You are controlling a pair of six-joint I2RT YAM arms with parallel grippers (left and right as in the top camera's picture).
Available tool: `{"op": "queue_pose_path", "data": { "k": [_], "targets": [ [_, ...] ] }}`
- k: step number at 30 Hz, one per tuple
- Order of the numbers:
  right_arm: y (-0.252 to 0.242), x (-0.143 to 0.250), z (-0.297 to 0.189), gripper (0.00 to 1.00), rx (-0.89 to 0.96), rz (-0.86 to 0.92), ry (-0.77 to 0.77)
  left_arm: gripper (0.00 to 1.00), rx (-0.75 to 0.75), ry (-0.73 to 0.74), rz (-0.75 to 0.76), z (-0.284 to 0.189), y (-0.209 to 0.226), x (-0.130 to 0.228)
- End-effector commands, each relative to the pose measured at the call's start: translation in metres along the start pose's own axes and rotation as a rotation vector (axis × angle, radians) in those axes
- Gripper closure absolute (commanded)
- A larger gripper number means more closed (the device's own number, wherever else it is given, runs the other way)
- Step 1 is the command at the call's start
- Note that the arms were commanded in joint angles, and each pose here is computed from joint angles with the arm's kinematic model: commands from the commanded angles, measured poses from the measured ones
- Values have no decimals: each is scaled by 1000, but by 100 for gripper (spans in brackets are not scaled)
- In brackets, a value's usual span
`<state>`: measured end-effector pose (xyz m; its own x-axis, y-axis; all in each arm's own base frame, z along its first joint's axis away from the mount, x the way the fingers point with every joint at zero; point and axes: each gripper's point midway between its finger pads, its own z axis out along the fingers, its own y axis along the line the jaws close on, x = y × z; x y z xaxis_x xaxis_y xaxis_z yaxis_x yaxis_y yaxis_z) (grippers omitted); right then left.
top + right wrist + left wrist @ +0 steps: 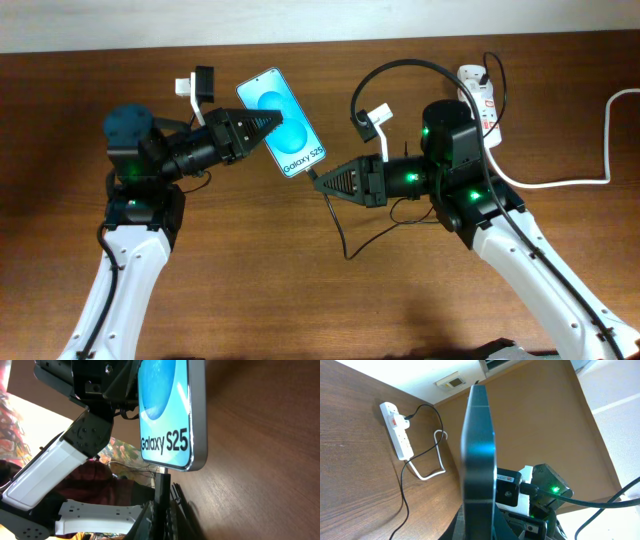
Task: Plug charger to phone and switch on socket
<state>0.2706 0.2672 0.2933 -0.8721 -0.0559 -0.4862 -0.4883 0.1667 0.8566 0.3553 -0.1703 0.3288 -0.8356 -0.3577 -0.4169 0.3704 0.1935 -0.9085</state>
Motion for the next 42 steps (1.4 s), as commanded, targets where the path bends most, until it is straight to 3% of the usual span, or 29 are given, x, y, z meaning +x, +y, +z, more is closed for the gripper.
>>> {"op": "queue_pose_path", "data": {
  "k": [1,15,20,25,28,32,34,37,38,40,41,42],
  "targets": [
    [2,-17,-1,96,35,-66,-61,100,58,107,18,3,-14,20],
    [-5,-38,-3,96,90,-116,-150,100,72,136,19,8,-18,29],
    [0,-44,28,96,0,-123,-140,100,75,143,19,13,-19,32],
    [3,-44,26,94,-17,-141,-133,100,98,186,19,11,-23,39],
    [8,-36,27,61,-50,-143,-91,100,84,159,19,12,-21,35],
    [12,-31,27,51,-76,-145,-63,100,67,127,20,13,-18,29],
    [16,-25,27,40,-102,-146,-34,100,47,87,29,11,-14,21],
    [19,-23,26,7,-116,-148,-20,100,17,22,47,-8,-4,1],
    [20,-22,26,1,-114,-144,-19,100,10,8,64,-13,-2,-4],
    [8,-19,20,1,-83,-131,-10,100,31,8,105,-23,-6,-9],
    [3,-14,20,19,-74,-135,7,100,54,12,157,-27,-13,-11],
    [2,-11,21,27,-71,-146,14,100,67,9,190,-29,-18,-12]
  ]
}}
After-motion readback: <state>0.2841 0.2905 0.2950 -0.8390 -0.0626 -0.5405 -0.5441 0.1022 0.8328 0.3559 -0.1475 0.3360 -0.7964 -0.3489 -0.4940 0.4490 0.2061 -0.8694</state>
